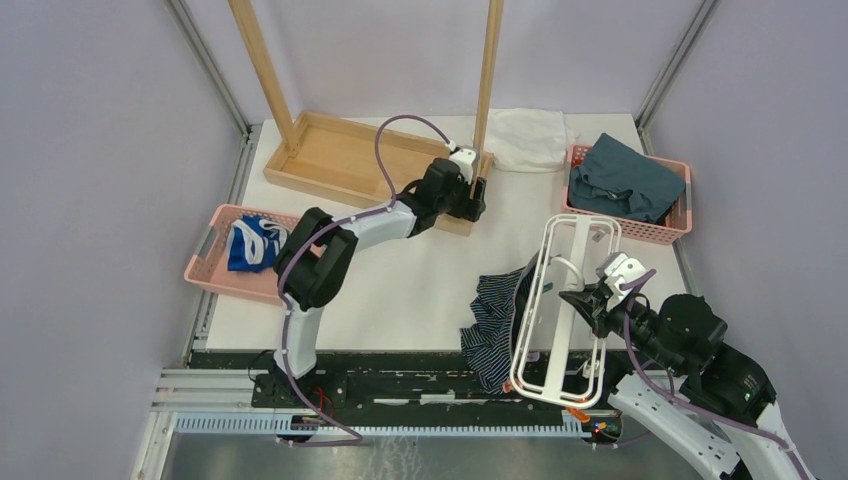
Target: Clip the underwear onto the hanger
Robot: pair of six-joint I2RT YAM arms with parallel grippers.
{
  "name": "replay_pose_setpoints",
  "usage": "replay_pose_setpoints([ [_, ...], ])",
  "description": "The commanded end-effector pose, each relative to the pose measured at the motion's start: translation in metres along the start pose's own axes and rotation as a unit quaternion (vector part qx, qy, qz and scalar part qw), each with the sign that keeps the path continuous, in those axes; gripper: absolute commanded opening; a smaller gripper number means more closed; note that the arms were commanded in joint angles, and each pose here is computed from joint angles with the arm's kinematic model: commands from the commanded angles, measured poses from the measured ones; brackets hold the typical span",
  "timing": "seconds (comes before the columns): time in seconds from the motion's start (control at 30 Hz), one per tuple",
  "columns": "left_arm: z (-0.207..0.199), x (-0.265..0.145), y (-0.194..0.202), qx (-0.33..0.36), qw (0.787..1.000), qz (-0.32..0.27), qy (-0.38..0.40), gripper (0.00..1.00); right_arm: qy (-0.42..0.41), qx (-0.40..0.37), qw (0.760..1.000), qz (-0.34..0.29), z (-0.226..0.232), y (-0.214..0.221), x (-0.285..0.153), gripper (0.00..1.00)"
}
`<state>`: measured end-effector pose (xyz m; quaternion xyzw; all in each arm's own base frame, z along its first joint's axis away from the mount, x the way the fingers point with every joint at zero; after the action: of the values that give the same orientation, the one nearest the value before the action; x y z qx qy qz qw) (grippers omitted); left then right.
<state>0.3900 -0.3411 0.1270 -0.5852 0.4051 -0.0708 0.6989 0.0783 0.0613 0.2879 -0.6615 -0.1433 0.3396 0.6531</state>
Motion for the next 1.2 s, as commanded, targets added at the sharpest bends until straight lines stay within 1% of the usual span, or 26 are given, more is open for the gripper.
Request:
replay_pose_setpoints([
  [0.0, -0.017, 0.01, 0.004, -0.005, 0.999, 0.016, 0.037, 0.77, 0.004, 0.003, 0.997, -0.079, 0.0, -0.034, -0.006, 0.01],
  [0.13, -0.038, 0.013, 0.013, -0.008, 0.998, 0.034, 0.059, 0.77, 0.003, 0.004, 0.997, -0.079, 0.001, -0.033, -0.003, 0.01],
  [0.23, -0.057, 0.021, 0.023, -0.006, 0.996, 0.054, 0.075, 0.78, 0.002, 0.006, 0.997, -0.082, 0.001, -0.035, -0.003, 0.01],
  [0.3, -0.07, 0.026, 0.024, -0.01, 0.994, 0.058, 0.092, 0.77, 0.002, 0.008, 0.996, -0.084, 0.001, -0.036, -0.005, 0.01],
  [0.53, -0.131, 0.04, 0.003, 0.005, 0.988, 0.034, 0.15, 0.78, 0.002, 0.015, 0.994, -0.104, 0.001, -0.038, -0.009, 0.0],
  [0.63, -0.159, 0.043, -0.015, 0.011, 0.984, 0.02, 0.176, 0.78, 0.002, 0.019, 0.993, -0.114, 0.001, -0.04, -0.01, 0.0],
  [0.7, -0.171, 0.051, -0.012, 0.008, 0.981, 0.021, 0.194, 0.78, 0.006, 0.021, 0.992, -0.122, 0.001, -0.042, -0.011, 0.0],
  [0.77, -0.177, 0.048, -0.024, 0.007, 0.978, 0.005, 0.209, 0.78, 0.009, 0.022, 0.991, -0.13, 0.0, -0.044, -0.013, 0.0],
  [0.87, -0.175, 0.036, -0.043, 0.025, 0.976, -0.02, 0.217, 0.79, 0.011, 0.019, 0.99, -0.143, -0.001, -0.047, -0.017, 0.0],
  [0.97, -0.155, 0.014, -0.065, 0.034, 0.975, -0.047, 0.214, 0.8, 0.011, 0.019, 0.989, -0.147, -0.001, -0.049, -0.017, 0.01],
  [1.07, -0.112, -0.006, -0.071, 0.031, 0.981, -0.059, 0.182, 0.81, 0.009, 0.023, 0.989, -0.146, 0.0, -0.051, -0.015, 0.01],
  [1.17, -0.055, -0.023, -0.054, 0.012, 0.99, -0.047, 0.131, 0.81, 0.011, 0.032, 0.99, -0.139, 0.0, -0.053, -0.009, 0.01],
])
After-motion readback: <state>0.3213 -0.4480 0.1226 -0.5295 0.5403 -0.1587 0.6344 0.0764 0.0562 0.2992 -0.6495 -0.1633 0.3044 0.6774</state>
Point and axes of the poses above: each gripper's point midway between its finger pads, its own x axis out along the fingers, its own z axis along the line the jaws close on, y = z × x, the point moved 6 cm from there along -x, back along the fingers, and after that the axes turned 12 degrees about x, right-handed, at the moved point
